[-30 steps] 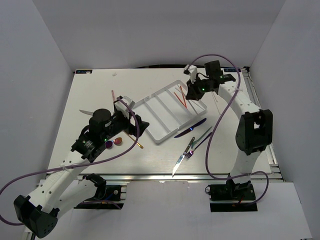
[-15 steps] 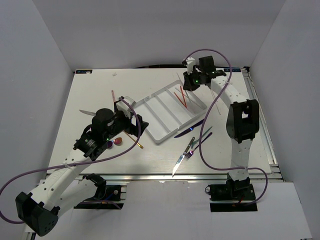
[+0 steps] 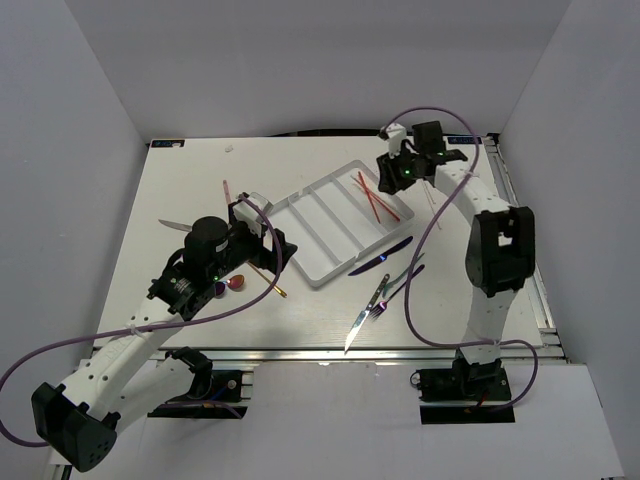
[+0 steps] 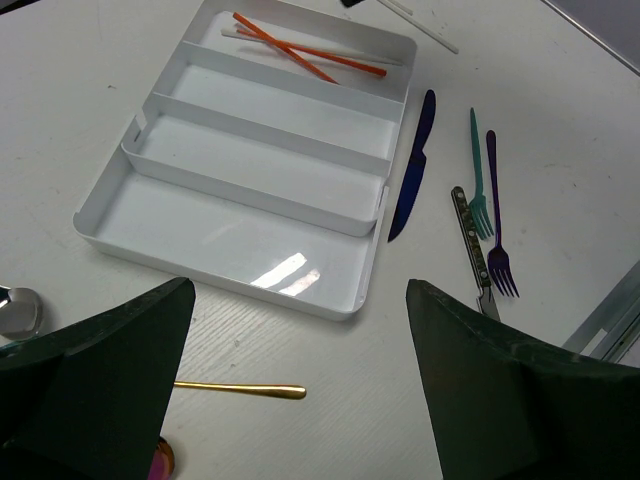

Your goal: Sort the eating utensils into containers

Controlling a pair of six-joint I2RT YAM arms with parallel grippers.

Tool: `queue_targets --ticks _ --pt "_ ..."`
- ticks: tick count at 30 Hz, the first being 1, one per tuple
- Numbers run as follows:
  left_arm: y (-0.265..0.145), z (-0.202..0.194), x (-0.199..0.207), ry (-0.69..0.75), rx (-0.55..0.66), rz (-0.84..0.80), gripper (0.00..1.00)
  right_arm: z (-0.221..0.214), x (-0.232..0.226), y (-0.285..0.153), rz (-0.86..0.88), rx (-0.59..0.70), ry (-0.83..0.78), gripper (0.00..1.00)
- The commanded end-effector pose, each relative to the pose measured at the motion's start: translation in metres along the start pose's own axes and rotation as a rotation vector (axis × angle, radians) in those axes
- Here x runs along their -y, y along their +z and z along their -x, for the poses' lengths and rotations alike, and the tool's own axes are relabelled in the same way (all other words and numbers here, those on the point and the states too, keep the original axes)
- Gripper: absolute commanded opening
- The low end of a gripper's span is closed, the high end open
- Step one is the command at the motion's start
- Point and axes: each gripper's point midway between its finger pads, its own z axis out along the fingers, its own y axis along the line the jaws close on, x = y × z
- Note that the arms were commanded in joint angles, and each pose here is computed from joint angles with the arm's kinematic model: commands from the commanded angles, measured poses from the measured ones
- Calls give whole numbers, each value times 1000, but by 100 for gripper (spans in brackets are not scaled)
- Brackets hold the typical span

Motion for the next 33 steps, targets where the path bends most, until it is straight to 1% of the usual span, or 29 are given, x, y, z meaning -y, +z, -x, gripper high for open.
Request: queue_targets --ticks 1,2,4,5,9,12,19,26,29,33 --pt "-3 7 1 8 28 -4 98 11 38 -44 -133 77 -6 51" --pt "-3 7 2 11 29 -12 98 2 55 -53 -194 62 13 51" --pt "-3 8 4 7 31 -23 98 -26 68 -51 -251 4 50 54" --pt "-3 8 5 5 30 -24 98 -37 79 -52 -312 -31 72 54" --pt "-4 9 6 5 31 -32 98 -72 94 -47 -403 -119 131 56" --pt "-5 10 6 8 37 -32 98 -81 97 -41 -403 -136 145 56" --pt "-6 12 7 6 44 -34 98 -113 116 -32 -448 -223 208 55" --pt "-5 12 8 4 41 -39 98 -139 126 -31 -447 -261 248 54" --pt "-5 10 7 6 37 -37 98 -148 127 -28 -429 -274 266 49" --pt "-5 10 7 5 37 -33 98 -160 120 -18 -353 -287 302 39"
